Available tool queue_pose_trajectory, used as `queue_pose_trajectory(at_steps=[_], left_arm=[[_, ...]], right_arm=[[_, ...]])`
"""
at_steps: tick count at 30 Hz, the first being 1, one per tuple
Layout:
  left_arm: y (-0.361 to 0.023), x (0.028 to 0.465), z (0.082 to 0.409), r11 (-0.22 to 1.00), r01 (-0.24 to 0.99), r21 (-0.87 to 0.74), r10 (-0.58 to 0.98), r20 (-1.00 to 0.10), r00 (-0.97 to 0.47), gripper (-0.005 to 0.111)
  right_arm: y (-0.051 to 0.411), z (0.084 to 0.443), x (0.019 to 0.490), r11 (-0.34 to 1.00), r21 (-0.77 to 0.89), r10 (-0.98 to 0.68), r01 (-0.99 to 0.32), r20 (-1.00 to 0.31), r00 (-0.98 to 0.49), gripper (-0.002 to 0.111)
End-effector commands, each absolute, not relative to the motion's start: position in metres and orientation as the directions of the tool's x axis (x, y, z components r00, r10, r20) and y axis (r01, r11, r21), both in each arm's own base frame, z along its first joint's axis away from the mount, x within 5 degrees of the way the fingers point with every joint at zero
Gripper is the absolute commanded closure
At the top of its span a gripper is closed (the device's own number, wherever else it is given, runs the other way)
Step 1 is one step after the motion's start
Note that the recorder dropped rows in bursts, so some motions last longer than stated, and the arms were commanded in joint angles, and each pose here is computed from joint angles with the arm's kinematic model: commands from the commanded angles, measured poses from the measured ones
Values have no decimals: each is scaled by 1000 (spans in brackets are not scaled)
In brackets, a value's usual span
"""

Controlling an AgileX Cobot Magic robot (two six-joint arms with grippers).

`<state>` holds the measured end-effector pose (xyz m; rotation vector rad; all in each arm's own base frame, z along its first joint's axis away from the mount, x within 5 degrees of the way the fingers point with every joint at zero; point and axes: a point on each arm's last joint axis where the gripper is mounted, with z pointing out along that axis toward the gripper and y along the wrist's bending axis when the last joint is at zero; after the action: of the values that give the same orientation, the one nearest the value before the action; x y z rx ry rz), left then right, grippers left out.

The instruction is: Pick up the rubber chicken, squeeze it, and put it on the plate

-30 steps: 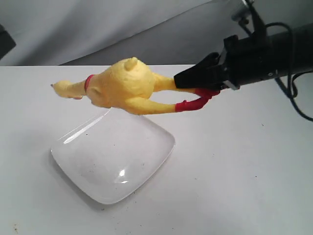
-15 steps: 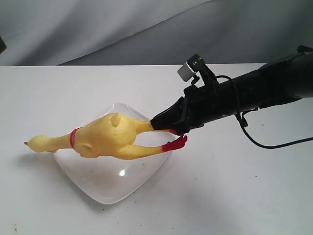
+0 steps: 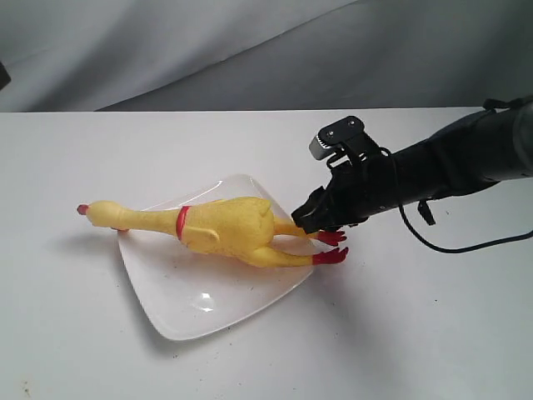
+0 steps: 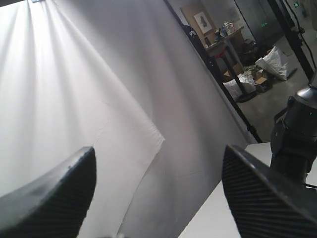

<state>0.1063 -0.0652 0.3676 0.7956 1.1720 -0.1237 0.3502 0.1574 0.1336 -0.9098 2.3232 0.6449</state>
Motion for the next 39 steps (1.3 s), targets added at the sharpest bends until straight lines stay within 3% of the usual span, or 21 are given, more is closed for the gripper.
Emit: queue_pose_trajectory(at_steps=[1, 4, 7, 11, 14, 22, 27, 33, 39], left_arm=[[-65, 105, 369, 738, 480, 475, 292, -865, 408, 39], [-65, 105, 369, 740, 482, 470, 287, -868, 404, 39], [-64, 106, 369, 740, 482, 469, 288, -869, 402, 39], [-60, 109, 368, 786, 473, 399, 253, -905, 342, 40], [-57, 111, 367, 830, 469, 303, 189, -943, 276, 50], [-56, 112, 367, 853, 485, 193, 97, -971, 216, 107], [-56, 112, 367, 853, 483, 199, 102, -970, 219, 106], [-56, 112, 367, 853, 483, 199, 102, -970, 219, 106], [-56, 112, 367, 853, 483, 199, 102, -970, 219, 106]], right_arm=[[153, 133, 351, 687, 241, -431, -686, -625, -651, 50], [151, 146, 350, 702, 224, -427, -676, -628, -650, 52], [146, 178, 344, 698, 157, -454, -699, -658, -600, 61], [134, 238, 325, 713, 38, -479, -700, -702, -526, 87], [125, 287, 304, 703, -61, -494, -708, -758, -425, 108], [106, 396, 220, 720, -203, -369, -663, -922, -118, 108], [84, 432, 156, 784, -284, -261, -552, -958, 123, 108], [47, 439, 87, 869, -288, -151, -402, -929, 338, 108], [34, 422, 40, 848, -278, -102, -452, -921, 376, 108]])
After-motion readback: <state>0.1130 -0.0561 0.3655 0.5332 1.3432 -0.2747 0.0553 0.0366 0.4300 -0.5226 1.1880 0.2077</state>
